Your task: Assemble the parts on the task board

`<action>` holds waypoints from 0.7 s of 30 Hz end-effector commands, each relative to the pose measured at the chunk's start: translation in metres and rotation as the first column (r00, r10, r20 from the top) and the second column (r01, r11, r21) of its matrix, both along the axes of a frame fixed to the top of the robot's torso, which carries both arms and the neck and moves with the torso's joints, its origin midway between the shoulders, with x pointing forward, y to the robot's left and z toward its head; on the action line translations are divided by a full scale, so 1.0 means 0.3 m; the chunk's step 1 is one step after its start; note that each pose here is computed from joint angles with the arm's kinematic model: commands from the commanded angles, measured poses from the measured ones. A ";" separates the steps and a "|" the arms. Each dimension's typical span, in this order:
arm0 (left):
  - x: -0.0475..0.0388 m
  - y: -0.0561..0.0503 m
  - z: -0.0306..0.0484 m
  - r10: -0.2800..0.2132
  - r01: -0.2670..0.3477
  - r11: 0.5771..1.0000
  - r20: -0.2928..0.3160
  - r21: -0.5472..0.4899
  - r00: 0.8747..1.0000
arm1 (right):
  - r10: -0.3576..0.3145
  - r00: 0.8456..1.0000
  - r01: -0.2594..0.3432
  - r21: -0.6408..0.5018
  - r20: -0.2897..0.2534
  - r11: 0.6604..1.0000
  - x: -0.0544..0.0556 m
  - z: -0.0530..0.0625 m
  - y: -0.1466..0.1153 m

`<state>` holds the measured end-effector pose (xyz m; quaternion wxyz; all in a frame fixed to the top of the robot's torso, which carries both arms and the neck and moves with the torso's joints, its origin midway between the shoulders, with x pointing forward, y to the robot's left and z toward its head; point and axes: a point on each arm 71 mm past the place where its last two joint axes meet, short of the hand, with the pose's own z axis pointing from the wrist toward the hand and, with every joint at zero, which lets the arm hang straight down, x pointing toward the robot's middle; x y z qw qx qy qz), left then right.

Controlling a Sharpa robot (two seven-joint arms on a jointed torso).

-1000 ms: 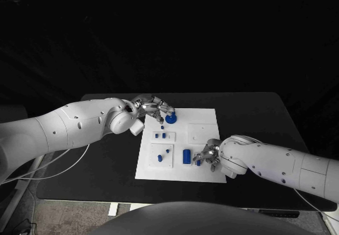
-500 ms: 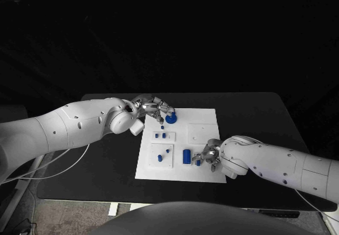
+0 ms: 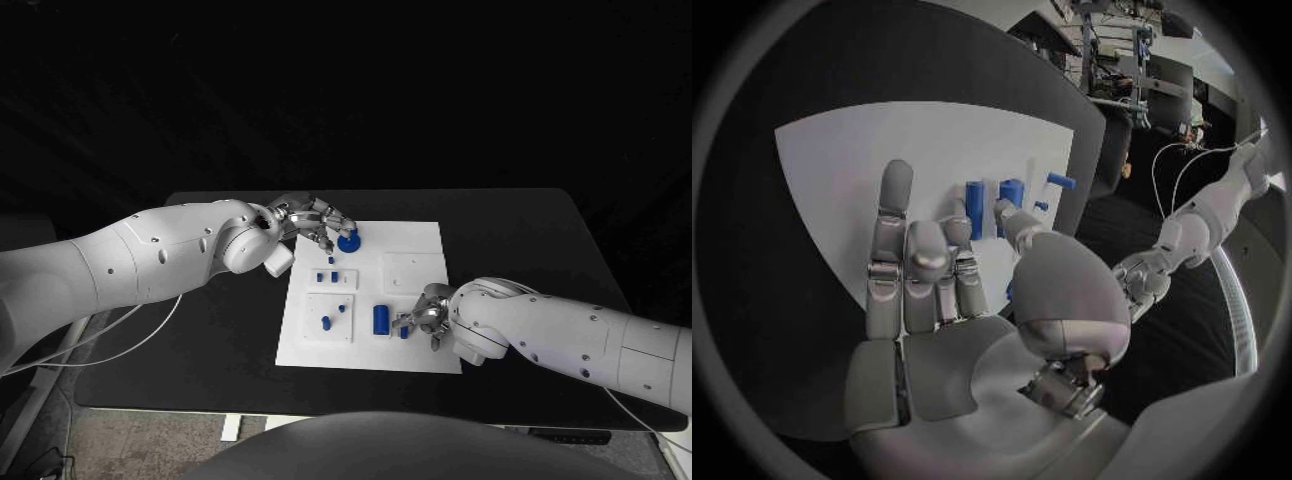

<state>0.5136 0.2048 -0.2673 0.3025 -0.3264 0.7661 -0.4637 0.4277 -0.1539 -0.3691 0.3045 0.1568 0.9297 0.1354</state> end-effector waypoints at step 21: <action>0.000 -0.010 0.001 -0.026 0.026 1.000 -0.005 -0.006 1.000 | 0.025 1.000 -0.025 0.002 0.013 1.000 -0.003 0.005 -0.007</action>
